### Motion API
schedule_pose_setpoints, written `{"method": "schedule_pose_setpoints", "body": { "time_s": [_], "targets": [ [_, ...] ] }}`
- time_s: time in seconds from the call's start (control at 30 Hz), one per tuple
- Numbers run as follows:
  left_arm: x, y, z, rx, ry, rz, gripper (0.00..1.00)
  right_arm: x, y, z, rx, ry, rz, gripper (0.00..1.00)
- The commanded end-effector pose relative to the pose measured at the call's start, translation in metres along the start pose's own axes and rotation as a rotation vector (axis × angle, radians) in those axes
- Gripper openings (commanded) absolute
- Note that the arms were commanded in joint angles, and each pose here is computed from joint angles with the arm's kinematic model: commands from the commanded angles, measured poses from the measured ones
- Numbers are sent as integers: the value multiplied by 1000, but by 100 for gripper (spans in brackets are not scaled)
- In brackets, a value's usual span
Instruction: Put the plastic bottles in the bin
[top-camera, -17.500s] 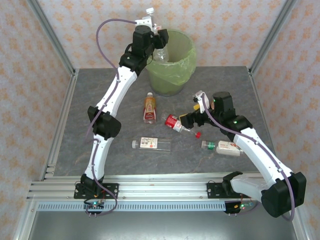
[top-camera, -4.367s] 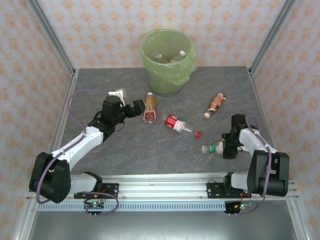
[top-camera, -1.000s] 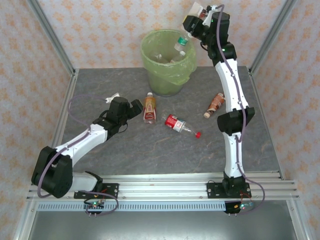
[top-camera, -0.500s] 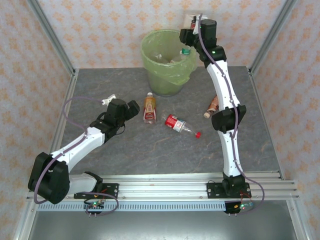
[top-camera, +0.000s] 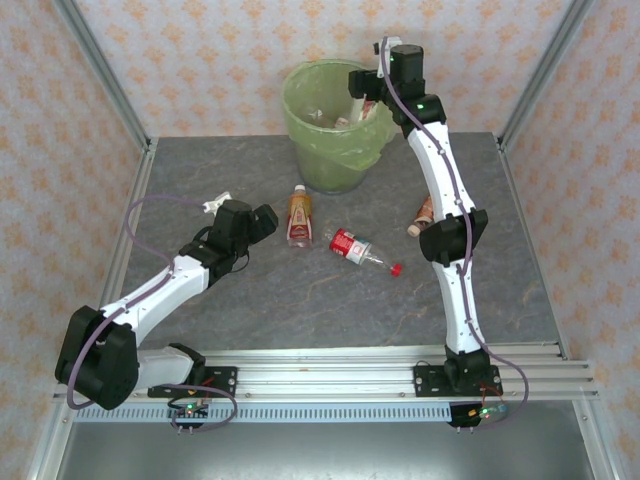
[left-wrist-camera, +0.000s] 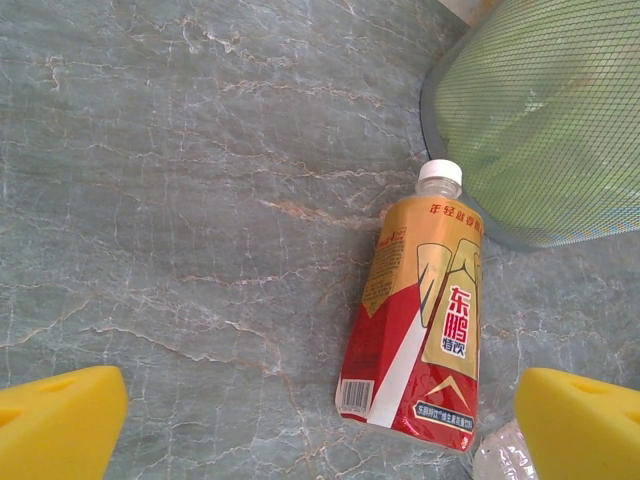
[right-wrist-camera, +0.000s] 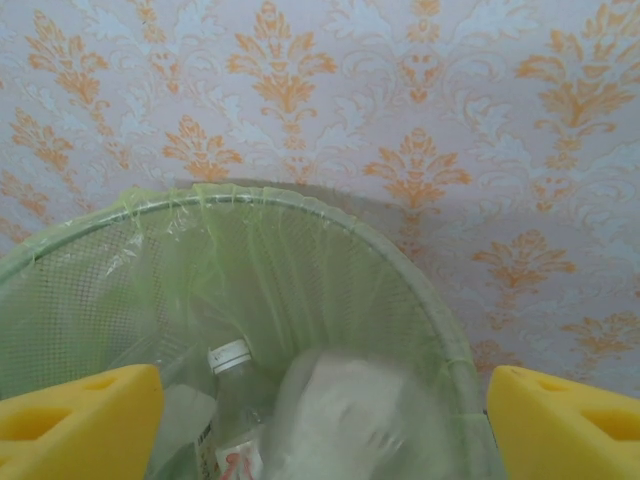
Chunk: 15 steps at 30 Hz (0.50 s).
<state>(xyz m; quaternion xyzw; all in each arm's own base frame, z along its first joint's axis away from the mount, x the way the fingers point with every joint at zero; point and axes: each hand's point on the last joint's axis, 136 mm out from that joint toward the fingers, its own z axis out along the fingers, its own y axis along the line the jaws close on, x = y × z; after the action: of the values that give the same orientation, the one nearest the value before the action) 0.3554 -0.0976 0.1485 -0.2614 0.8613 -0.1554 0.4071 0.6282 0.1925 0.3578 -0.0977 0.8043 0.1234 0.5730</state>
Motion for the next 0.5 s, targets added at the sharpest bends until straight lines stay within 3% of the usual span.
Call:
{"method": "schedule_pose_setpoints", "body": {
  "time_s": [0.0,0.33,0.47],
  "targets": [
    [4,2,1,-10,8,15,100,-23,6,-22,-8,-38,-23,87],
    [18,-11,16,42,79,30,100,-36,16,-57,-54,-19,-29,99],
    [25,-21,22,71,123,65,100,-36,17,-70,-53,-5,-43,99]
  ]
}}
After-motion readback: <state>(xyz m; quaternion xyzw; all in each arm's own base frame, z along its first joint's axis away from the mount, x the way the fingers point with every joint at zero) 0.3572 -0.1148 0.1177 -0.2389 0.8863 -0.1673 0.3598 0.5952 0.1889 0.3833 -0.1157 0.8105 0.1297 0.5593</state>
